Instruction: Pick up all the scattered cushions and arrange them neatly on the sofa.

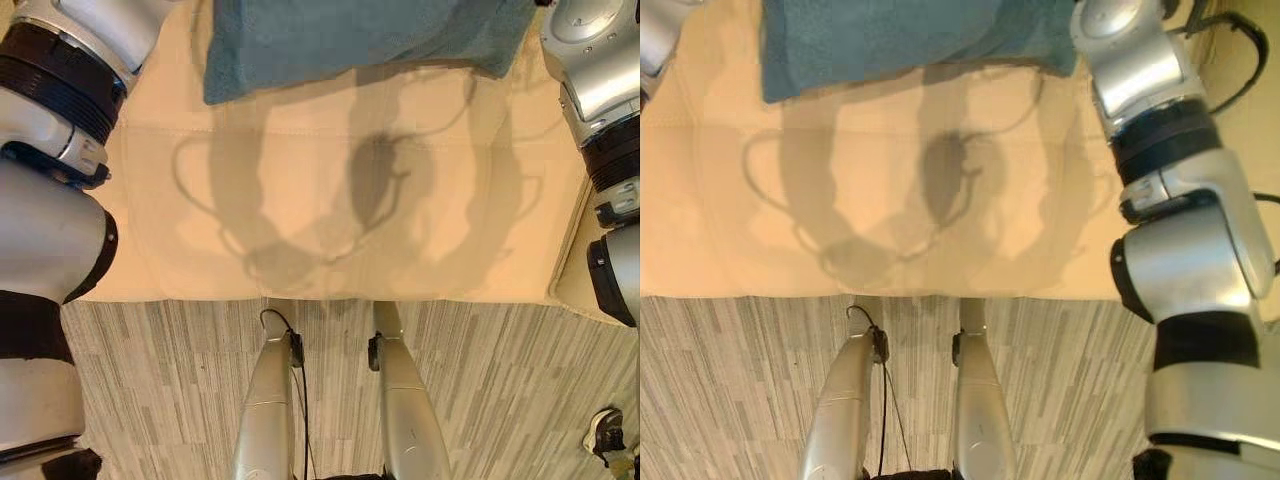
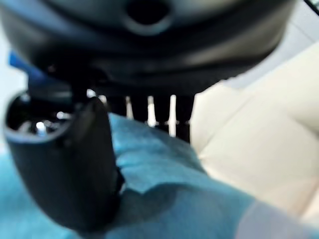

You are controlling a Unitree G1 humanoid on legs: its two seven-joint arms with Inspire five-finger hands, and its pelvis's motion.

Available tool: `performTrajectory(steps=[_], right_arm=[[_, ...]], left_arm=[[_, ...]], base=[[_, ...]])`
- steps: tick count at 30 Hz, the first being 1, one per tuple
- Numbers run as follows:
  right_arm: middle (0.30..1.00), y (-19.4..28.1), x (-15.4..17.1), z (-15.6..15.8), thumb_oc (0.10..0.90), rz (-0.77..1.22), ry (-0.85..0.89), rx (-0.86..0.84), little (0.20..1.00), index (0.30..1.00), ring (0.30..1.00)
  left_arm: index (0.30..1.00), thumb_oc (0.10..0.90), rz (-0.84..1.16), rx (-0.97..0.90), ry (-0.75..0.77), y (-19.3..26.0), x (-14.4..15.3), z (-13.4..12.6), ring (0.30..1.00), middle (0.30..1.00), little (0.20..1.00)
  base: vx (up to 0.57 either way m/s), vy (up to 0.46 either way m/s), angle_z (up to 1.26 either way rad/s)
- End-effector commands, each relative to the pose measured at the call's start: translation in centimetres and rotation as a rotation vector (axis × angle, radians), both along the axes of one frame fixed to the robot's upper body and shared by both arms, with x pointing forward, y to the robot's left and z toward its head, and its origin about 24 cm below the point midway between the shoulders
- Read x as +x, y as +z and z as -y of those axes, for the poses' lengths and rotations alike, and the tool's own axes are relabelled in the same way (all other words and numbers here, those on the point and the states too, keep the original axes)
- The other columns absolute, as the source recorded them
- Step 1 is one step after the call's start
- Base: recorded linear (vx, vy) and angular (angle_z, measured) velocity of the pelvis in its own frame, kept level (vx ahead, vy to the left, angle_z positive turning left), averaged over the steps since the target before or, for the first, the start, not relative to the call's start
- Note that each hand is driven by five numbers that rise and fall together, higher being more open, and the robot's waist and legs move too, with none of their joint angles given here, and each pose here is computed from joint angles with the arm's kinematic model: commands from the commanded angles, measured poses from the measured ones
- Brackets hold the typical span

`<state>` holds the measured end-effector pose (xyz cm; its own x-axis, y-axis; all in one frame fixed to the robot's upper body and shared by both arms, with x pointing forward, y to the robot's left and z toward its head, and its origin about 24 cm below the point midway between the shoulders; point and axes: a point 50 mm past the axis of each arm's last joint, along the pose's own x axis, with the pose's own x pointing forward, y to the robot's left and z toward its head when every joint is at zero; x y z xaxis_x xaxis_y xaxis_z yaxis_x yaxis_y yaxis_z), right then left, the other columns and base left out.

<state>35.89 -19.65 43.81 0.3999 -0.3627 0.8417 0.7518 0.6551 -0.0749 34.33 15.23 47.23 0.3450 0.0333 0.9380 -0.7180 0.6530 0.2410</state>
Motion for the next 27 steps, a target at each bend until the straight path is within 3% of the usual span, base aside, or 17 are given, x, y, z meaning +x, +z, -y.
performTrajectory(steps=[1,4,5,12,14,16,17,18,19,23,27], right_arm=[[0.9,5.6,-3.8,-0.1,0.8,0.208,0.048,-0.009,0.9,0.9,0.9],[0.9,4.9,-3.0,0.9,0.8,0.156,0.068,0.037,0.9,0.9,0.9],[0.9,4.5,-2.7,1.6,0.8,0.121,0.039,0.017,0.9,0.9,0.9],[0.9,3.3,-2.5,4.3,0.8,0.099,0.062,0.135,0.9,0.9,0.9],[0.9,2.0,-2.2,5.6,0.8,0.086,0.042,0.181,0.9,0.9,0.9],[0.9,1.4,-2.1,5.6,0.8,0.094,0.055,0.19,0.9,0.9,0.9],[0.9,0.8,-2.7,5.8,0.8,0.157,0.068,0.22,0.9,0.9,0.9],[0.9,0.2,-3.3,5.5,0.8,0.219,0.079,0.242,0.9,0.9,0.9],[0.9,-1.6,-3.2,4.8,0.8,0.227,0.103,0.256,0.9,0.9,0.9],[0.9,-6.1,-4.7,5.3,0.8,0.332,0.137,0.328,0.9,0.9,0.9],[0.9,-11.4,-4.8,6.2,0.8,0.314,0.263,0.485,0.9,0.9,0.9]], left_arm=[[0.9,0.8,0.027,-0.066,-0.275,0.6,-0.6,3.1,0.9,0.9,0.9],[0.9,0.8,-0.064,-0.148,-0.304,-0.9,0.7,0.9,0.9,0.9,0.9],[0.9,0.8,-0.085,-0.173,-0.262,-1.4,1.0,-1.1,0.9,0.9,0.9],[0.9,0.8,-0.11,-0.281,-0.12,-2.1,1.3,-5.5,0.9,0.9,0.9],[0.9,0.8,-0.117,-0.305,0.018,-2.8,1.2,-8.2,0.9,0.9,0.9],[0.9,0.8,-0.118,-0.322,0.04,-3.2,1.2,-8.9,0.9,0.9,0.9],[0.9,0.8,-0.076,-0.435,-0.02,-3.9,0.7,-10.3,0.9,0.9,0.9],[0.9,0.8,-0.044,-0.578,-0.261,-4.7,0.6,-10.2,0.9,0.9,0.9],[0.9,0.8,-0.001,-0.711,-0.622,-6.1,0.2,-10.2,0.9,0.9,0.9],[0.9,0.8,0.115,-0.908,-0.728,-9.8,-0.6,-12.6,0.9,0.9,0.9],[0.9,0.8,0.026,-0.896,-0.663,-14.0,-0.9,-14.4,0.9,0.9,0.9]], base=[[0.0,0.0,0.0],[0.0,-0.01,0.0],[0.0,0.0,0.0],[-0.01,-0.012,0.01],[-0.02,-0.013,0.0],[0.0,0.0,0.0],[0.0,0.0,0.0],[0.0,0.0,0.0],[0.03,0.026,0.0],[0.05,0.012,0.03],[0.0,0.015,-0.03]])
